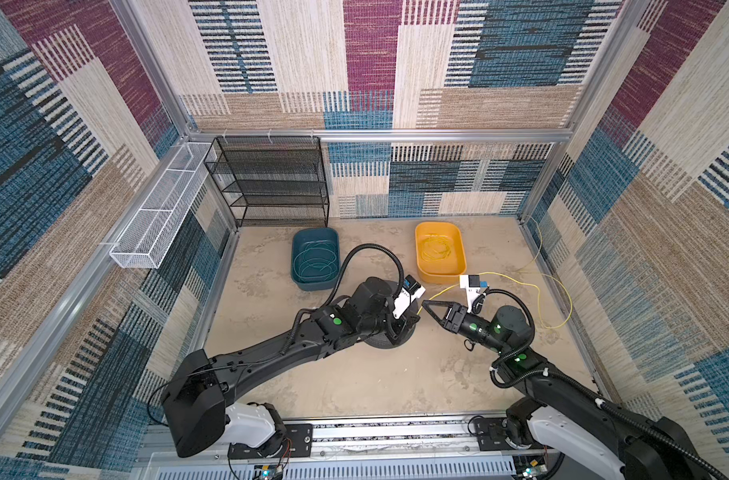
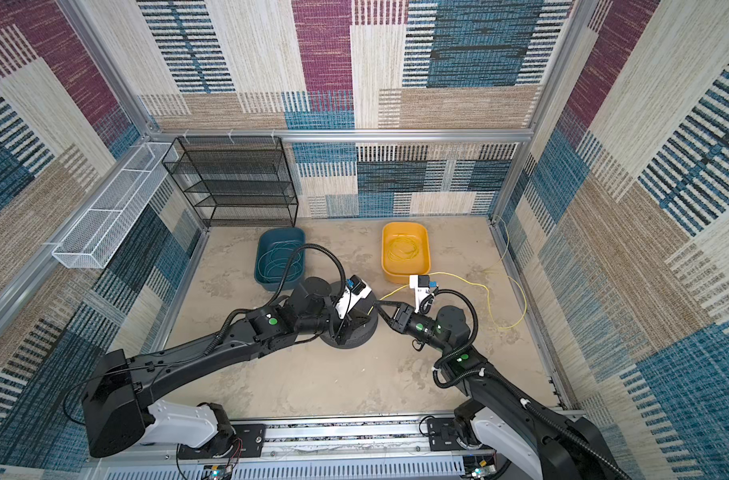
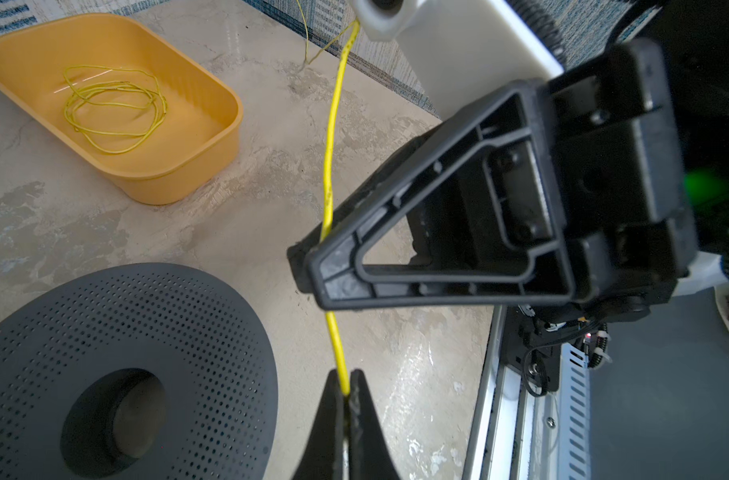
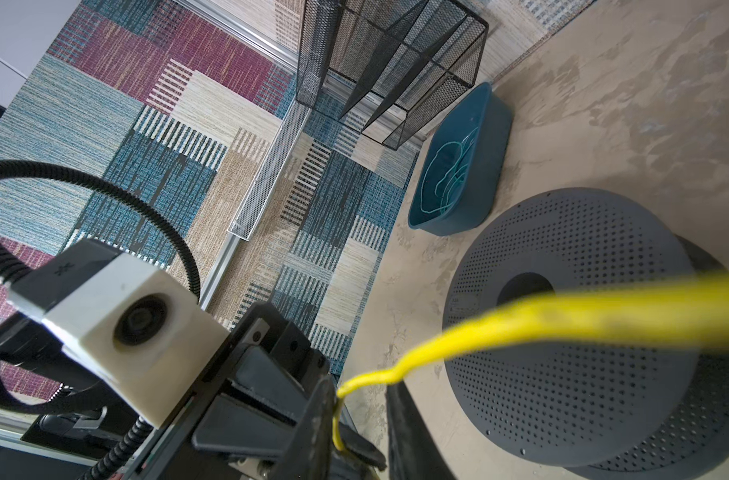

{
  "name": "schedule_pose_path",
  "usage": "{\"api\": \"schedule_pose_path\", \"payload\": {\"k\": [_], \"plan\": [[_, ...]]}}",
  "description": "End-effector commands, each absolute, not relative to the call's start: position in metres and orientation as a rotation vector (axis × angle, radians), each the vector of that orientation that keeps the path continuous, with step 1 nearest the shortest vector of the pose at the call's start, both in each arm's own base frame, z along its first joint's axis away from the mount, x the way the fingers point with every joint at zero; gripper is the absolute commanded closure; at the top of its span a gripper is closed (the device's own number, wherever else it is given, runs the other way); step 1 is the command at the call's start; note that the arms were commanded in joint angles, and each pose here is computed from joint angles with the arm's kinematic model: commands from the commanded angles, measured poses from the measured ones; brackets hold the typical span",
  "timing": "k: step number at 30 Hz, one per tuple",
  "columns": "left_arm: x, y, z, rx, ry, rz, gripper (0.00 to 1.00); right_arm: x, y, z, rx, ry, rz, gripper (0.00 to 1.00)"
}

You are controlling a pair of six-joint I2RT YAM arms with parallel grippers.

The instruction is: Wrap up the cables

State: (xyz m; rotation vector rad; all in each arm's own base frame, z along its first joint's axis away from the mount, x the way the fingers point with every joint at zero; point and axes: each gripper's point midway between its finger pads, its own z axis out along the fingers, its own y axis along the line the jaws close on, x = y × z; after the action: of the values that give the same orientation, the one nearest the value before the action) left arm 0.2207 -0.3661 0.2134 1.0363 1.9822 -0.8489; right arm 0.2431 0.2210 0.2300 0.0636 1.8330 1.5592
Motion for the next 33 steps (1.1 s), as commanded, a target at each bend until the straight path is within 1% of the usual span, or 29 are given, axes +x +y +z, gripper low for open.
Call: {"api": "schedule_pose_path", "payload": {"k": [1,2,5,9,12,14,15,16,17,19,20,23,25,29,33], "plan": [[0.217,-0.370,0.219,1.051,1.958,-0.884,1.00,0.245,0.222,0.247,0.044,1.768,1.572,0.86],[0.217,-0.370,0.219,1.051,1.961,-0.886,1.00,0.245,0.221,0.249,0.046,1.763,1.569,0.89],[0.215,-0.369,0.217,1.058,1.965,-0.892,1.00,0.247,0.220,0.247,0.056,1.766,1.557,0.88],[0.213,-0.370,0.216,1.068,1.967,-0.901,1.00,0.247,0.220,0.247,0.054,1.767,1.559,0.90],[0.214,-0.369,0.215,1.066,1.973,-0.890,1.00,0.248,0.218,0.246,0.069,1.763,1.553,1.00],[0.217,-0.366,0.215,1.054,1.984,-0.867,1.00,0.248,0.217,0.246,0.074,1.763,1.542,1.00],[0.218,-0.364,0.214,1.047,1.991,-0.851,0.92,0.248,0.216,0.246,0.075,1.760,1.538,1.00],[0.220,-0.360,0.212,1.034,2.004,-0.829,0.78,0.248,0.216,0.246,0.071,1.759,1.529,1.00],[0.221,-0.356,0.211,1.015,2.018,-0.805,0.66,0.249,0.215,0.245,0.072,1.763,1.516,1.00],[0.225,-0.343,0.209,0.955,2.033,-0.759,0.50,0.252,0.213,0.243,0.083,1.765,1.495,1.00],[0.227,-0.334,0.209,0.909,2.037,-0.735,0.45,0.254,0.213,0.242,0.088,1.768,1.481,1.00],[0.240,-0.297,0.197,0.696,2.093,-0.677,0.37,0.258,0.213,0.236,0.090,1.786,1.459,1.00],[0.251,-0.265,0.185,0.504,2.153,-0.682,0.34,0.261,0.216,0.232,0.082,1.796,1.453,1.00],[0.268,-0.213,0.149,0.124,2.278,-0.756,0.31,0.267,0.219,0.224,0.074,1.815,1.434,1.00],[0.277,-0.204,0.129,-0.029,2.289,-0.927,0.29,0.271,0.221,0.221,0.068,1.824,1.424,1.00]]}}
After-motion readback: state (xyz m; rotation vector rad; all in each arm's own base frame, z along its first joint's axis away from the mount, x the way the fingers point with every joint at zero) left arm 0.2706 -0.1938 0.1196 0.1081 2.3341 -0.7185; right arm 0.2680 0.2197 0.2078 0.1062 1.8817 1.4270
